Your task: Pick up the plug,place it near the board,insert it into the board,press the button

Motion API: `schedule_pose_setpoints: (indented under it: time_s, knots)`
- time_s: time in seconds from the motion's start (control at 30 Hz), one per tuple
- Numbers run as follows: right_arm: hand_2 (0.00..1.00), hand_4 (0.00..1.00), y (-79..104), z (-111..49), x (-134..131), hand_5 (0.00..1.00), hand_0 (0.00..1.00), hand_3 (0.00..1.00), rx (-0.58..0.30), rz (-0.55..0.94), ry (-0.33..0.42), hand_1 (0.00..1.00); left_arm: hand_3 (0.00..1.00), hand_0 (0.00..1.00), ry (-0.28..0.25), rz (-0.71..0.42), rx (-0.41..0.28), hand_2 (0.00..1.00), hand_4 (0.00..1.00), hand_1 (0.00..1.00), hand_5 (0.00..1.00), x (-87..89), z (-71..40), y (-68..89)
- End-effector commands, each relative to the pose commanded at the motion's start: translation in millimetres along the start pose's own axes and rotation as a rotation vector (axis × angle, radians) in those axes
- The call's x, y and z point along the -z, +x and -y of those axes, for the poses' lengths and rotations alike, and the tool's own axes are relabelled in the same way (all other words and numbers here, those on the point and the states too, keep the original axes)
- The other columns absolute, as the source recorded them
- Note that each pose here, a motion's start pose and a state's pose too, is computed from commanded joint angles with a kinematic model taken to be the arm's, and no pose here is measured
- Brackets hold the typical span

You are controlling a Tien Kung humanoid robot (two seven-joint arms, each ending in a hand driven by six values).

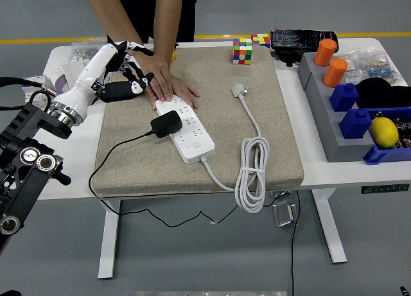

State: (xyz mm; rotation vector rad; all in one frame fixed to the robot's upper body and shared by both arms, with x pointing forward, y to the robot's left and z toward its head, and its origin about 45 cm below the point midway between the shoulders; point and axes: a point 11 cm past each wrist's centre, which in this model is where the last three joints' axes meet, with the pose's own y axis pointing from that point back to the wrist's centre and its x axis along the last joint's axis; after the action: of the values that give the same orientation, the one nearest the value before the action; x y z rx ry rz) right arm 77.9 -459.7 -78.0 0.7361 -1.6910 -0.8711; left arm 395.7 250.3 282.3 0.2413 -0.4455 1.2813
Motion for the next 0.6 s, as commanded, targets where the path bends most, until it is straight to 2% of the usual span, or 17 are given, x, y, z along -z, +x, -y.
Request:
schedule_pose_setpoints:
  time_s: [0.13,0.17,0.33,0.37,0.57,0.6]
  knots:
    - [0.783,0.998,-1.5,-0.4,1,0.998,0.956,0.794,0.003,0.001,0.003,0.845,0.620,0.674,0.020,-0.141,-0.022,0.732,0.998,0.785,0.376,8.0,-1.3,8.3]
    - [0.783,0.998,-2.1,-0.5,1,0.998,0.958,0.794,0.004,0.001,0.004,0.845,0.847,0.863,0.024,-0.182,-0.028,0.879,0.998,0.926,0.463,10.2,-1.6,10.7]
    - [0.783,0.998,-2.4,-0.7,2,0.998,0.958,0.794,0.004,0.002,0.006,0.845,0.847,0.863,0.024,-0.308,-0.049,0.879,0.998,0.926,0.463,13.1,-2.2,17.3]
    - [0.783,0.998,-2.4,-0.7,3,0.998,0.957,0.794,0.004,0.003,0.006,0.846,0.907,0.893,0.023,-0.326,-0.053,0.909,0.998,0.955,0.507,13.2,-2.0,18.5]
    - [0.783,0.998,-2.6,-0.8,3,0.998,0.956,0.794,0.005,0.001,0.006,0.845,0.906,0.892,0.023,-0.333,-0.063,0.907,0.998,0.945,0.509,12.4,0.5,21.3]
    - [0.783,0.998,-2.6,-0.8,3,0.998,0.956,0.794,0.005,0.000,0.007,0.845,0.906,0.892,0.026,-0.308,-0.058,0.907,0.998,0.945,0.509,11.2,2.1,20.9]
